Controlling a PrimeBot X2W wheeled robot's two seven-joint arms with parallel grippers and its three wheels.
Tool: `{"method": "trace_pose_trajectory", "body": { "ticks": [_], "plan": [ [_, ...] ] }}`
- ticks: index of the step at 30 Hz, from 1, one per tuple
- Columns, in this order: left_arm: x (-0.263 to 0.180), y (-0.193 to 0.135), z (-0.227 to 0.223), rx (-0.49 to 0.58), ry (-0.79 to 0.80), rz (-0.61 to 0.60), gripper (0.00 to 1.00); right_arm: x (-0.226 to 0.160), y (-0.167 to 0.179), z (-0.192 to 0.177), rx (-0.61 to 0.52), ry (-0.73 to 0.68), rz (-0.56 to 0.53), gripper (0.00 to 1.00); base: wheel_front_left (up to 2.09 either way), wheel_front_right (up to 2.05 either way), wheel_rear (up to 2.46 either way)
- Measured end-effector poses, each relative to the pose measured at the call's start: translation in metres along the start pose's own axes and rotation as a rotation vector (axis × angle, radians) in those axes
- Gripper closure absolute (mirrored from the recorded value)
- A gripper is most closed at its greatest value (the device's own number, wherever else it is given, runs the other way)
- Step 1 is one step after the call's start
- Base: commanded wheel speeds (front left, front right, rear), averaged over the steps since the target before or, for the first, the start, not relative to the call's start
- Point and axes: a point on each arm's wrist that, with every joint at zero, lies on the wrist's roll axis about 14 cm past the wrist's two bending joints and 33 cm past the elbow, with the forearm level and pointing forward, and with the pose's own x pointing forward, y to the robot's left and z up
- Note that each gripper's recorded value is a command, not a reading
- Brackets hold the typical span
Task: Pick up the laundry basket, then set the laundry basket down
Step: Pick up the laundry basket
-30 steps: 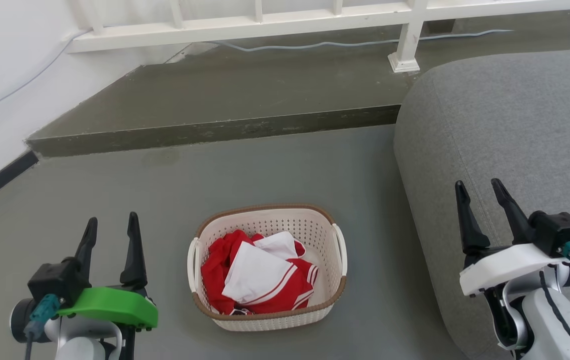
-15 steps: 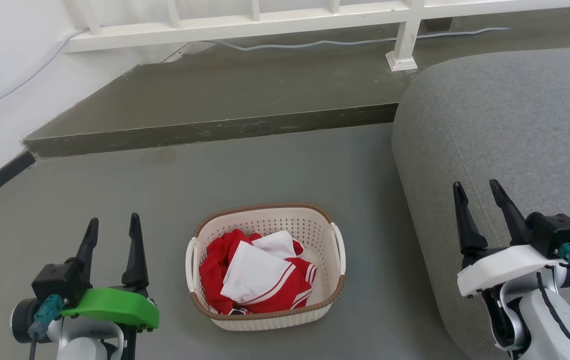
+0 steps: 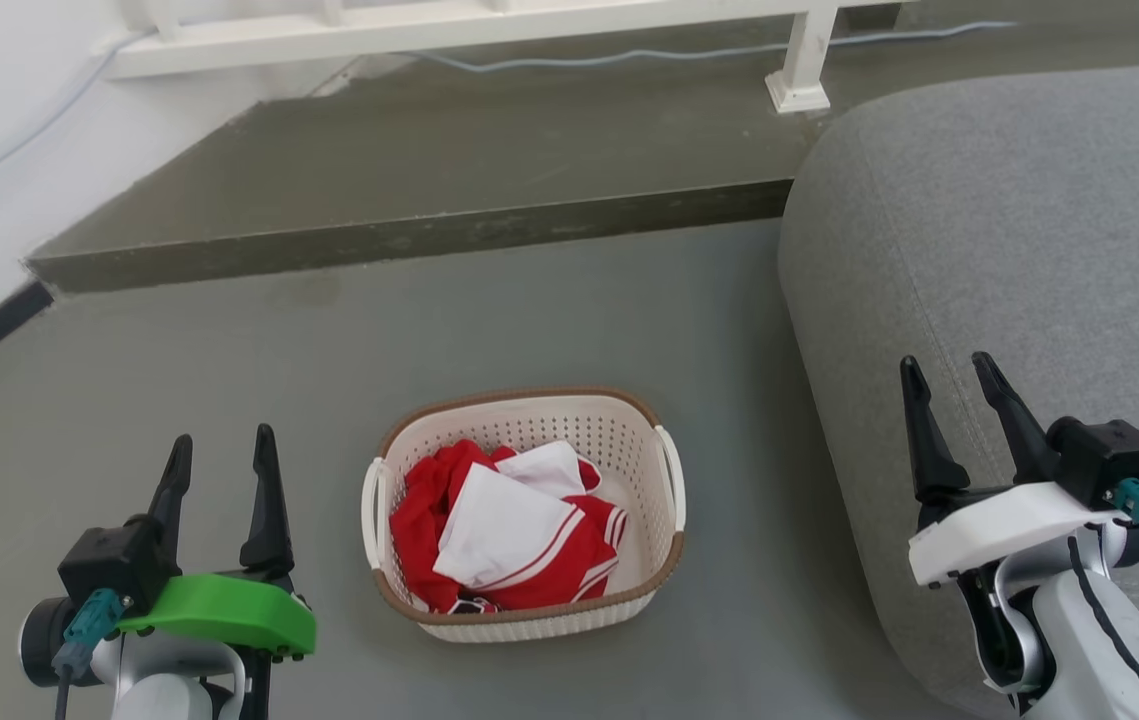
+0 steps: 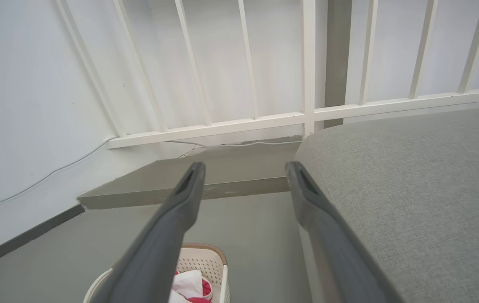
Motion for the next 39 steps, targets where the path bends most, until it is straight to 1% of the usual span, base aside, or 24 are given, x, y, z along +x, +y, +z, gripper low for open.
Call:
{"method": "trace_pose_trajectory", "body": {
  "ticks": [7,13,19,23,29,34,39],
  "plan": [
    [0.009,0.0,-0.011,-0.002,0.028,-0.004,0.0,0.008,0.001,-0.009,0.016,0.022,0.0,0.0,0.0,0.0,0.0],
    [0.018,0.005,-0.026,-0.007,0.065,0.008,0.0,0.023,0.003,-0.017,0.019,0.04,0.005,0.0,0.0,0.0,0.0],
    [0.036,0.002,-0.037,-0.01,0.083,-0.007,0.0,0.031,-0.005,-0.038,0.02,0.098,-0.017,0.0,0.0,0.0,0.0],
    [0.05,0.002,-0.051,0.019,0.111,-0.037,0.0,0.041,-0.007,-0.057,0.031,0.143,-0.029,0.0,0.0,0.0,0.0],
    [0.065,0.002,-0.072,0.022,0.151,-0.06,0.0,0.057,-0.006,-0.079,0.023,0.198,-0.018,0.0,0.0,0.0,0.0],
    [0.076,0.01,-0.093,0.034,0.193,-0.059,0.0,0.072,-0.009,-0.096,0.012,0.235,-0.014,0.0,0.0,0.0,0.0],
    [0.083,0.02,-0.118,0.04,0.249,-0.05,0.0,0.081,-0.003,-0.123,0.026,0.308,0.008,0.0,0.0,0.0,0.0]
  ]
}}
